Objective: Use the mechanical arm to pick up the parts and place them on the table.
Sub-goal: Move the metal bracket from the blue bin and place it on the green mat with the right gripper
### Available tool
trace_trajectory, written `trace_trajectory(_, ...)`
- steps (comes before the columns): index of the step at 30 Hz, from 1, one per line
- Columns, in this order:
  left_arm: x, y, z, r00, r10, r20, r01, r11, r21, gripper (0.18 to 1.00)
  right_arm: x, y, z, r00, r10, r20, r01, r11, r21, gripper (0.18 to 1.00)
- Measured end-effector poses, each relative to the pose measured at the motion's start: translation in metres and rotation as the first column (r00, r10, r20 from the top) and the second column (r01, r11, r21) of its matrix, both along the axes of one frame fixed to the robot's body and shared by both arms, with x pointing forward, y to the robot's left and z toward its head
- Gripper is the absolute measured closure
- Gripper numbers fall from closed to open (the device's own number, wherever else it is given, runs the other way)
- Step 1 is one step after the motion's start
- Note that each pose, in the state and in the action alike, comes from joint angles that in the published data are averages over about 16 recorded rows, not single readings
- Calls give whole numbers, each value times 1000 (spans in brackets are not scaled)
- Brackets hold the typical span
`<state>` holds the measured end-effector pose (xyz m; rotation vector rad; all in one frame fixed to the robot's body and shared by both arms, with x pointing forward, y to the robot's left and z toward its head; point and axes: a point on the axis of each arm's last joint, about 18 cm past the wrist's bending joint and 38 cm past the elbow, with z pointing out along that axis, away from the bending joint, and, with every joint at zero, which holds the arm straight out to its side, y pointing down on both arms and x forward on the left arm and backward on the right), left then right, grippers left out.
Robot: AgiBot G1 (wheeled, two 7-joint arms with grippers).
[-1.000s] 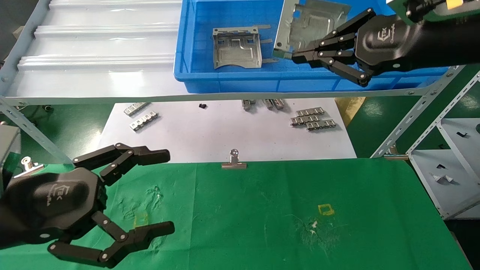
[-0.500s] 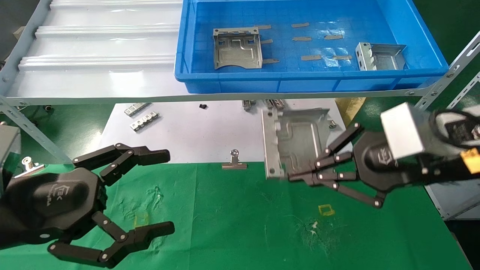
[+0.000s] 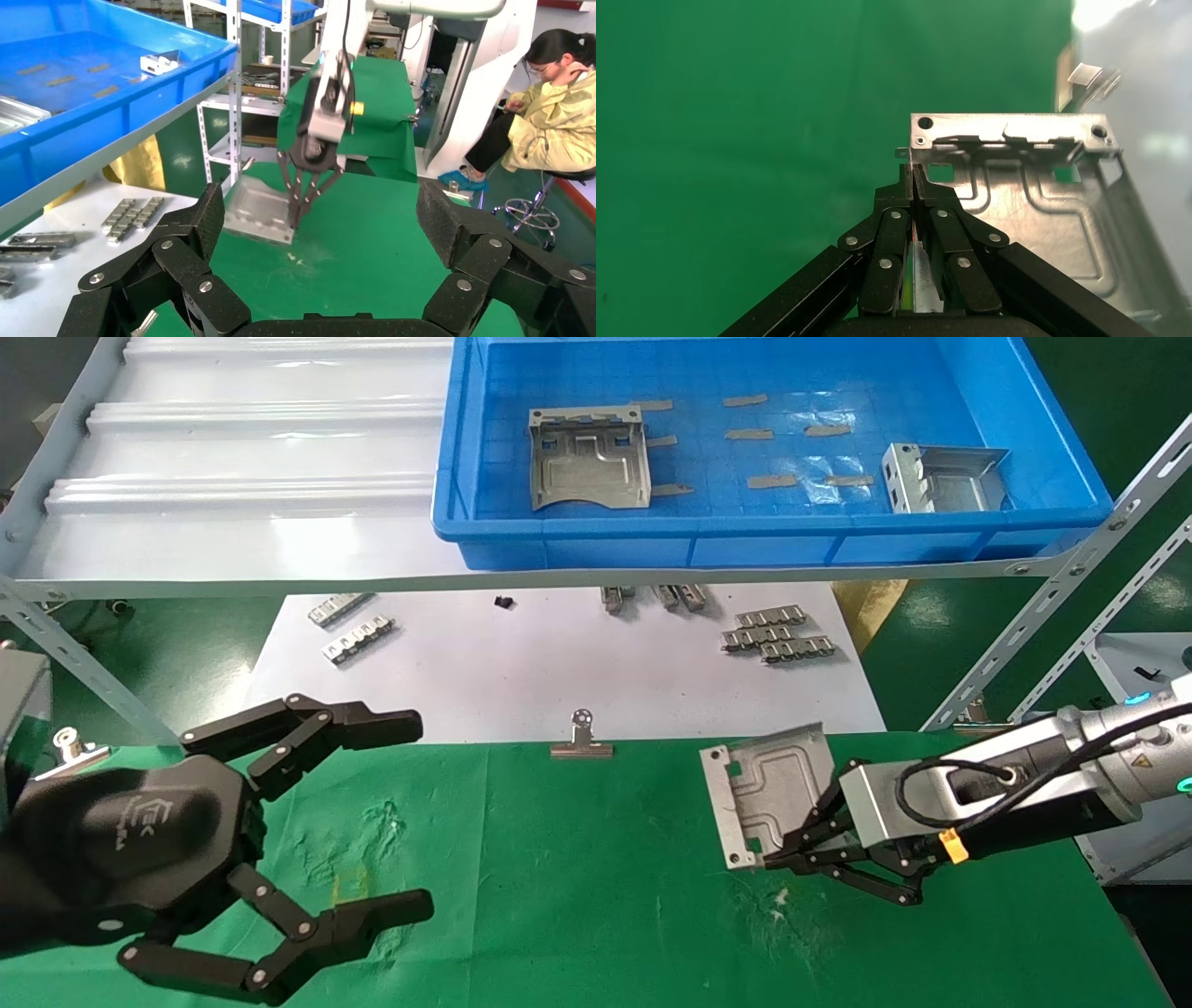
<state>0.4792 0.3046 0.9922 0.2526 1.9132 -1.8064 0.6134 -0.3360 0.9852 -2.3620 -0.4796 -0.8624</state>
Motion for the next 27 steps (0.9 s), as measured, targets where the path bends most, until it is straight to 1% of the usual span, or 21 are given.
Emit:
trace_trajectory(5, 0, 0, 0, 1000, 0, 0, 0, 1000, 0, 184, 14, -8, -22, 999, -31, -21, 30, 999, -45, 986)
trace_trajectory(11, 0, 0, 0, 1000, 0, 0, 0, 1000, 0, 184, 24, -14, -40, 998, -53, -40, 50, 996, -70, 986)
trace_trajectory(27, 0, 0, 0, 1000, 0, 0, 0, 1000, 0, 184, 35, -20, -65, 993, -98, -65, 93, 992, -82, 986)
